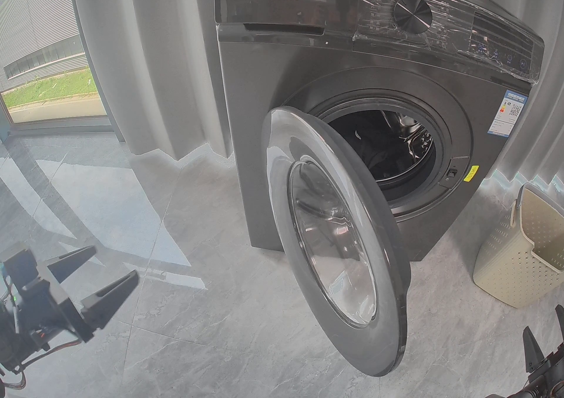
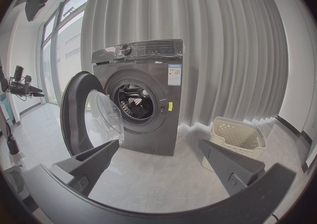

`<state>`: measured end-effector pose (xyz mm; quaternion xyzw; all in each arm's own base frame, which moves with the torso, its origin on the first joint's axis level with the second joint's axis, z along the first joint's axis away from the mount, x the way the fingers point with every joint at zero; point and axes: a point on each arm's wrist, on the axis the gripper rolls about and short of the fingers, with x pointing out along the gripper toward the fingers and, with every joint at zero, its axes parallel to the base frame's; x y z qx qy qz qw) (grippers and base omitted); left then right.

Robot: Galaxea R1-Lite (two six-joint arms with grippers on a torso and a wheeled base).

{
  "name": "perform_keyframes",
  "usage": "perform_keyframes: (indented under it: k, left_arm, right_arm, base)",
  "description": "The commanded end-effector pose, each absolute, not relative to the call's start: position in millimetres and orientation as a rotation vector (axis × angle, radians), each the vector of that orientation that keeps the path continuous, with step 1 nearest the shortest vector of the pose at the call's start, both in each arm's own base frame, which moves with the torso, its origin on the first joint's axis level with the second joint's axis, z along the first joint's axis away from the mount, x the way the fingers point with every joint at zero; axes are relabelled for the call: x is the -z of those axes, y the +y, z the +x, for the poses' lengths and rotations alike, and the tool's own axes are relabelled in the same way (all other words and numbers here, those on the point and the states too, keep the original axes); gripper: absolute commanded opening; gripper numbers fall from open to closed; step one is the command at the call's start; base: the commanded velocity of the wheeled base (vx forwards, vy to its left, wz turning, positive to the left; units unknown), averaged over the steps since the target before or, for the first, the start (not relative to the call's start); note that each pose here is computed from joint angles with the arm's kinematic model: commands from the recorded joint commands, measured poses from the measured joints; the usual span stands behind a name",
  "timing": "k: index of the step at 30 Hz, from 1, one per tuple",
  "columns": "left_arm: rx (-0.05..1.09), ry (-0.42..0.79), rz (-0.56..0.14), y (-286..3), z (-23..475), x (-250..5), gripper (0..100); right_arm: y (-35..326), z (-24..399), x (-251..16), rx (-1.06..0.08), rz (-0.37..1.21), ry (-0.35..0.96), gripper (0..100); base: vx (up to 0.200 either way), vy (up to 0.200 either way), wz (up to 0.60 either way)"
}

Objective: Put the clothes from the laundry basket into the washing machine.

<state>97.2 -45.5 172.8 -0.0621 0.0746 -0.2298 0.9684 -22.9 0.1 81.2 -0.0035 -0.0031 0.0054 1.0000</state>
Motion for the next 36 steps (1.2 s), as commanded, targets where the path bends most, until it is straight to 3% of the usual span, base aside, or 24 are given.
perform_keyframes:
  k: [1, 11, 17, 23, 26, 36]
  left_arm:
    - [0.308, 0.017, -0.079, -9, 30, -152, 100]
    - [0.175, 0.008, -0.003, 3, -23, -104, 100]
    - [0.114, -0.058, -0.015, 3, -16, -95, 100]
    - [0.003, 0.038, 0.001, 2, -16, -82, 100]
    - [-0.074, 0.009, 0.0, 1, -19, -81, 100]
    - [-0.041, -0.044, 0.002, 1, -23, -80, 100]
  right_arm:
    - [0, -22, -76, -0.014, -0.006, 0.009, 100]
    - [0, -22, -76, -0.012, -0.006, 0.008, 100]
    - [0, -22, -76, -0.008, -0.008, 0.012, 100]
    - [0, -22, -76, -0.011, -0.014, 0.006, 100]
    - [0, -22, -76, -0.018, -0.015, 0.004, 100]
    - [1, -22, -77, -0.043, -0.026, -0.002, 100]
  base:
    - [0.0, 0.0, 0.0]
    - [0.0, 0.0, 0.0]
    - [0.0, 0.0, 0.0]
    - [0.0, 0.0, 0.0]
    - [0.0, 0.0, 0.0]
    - [0.0, 0.0, 0.0]
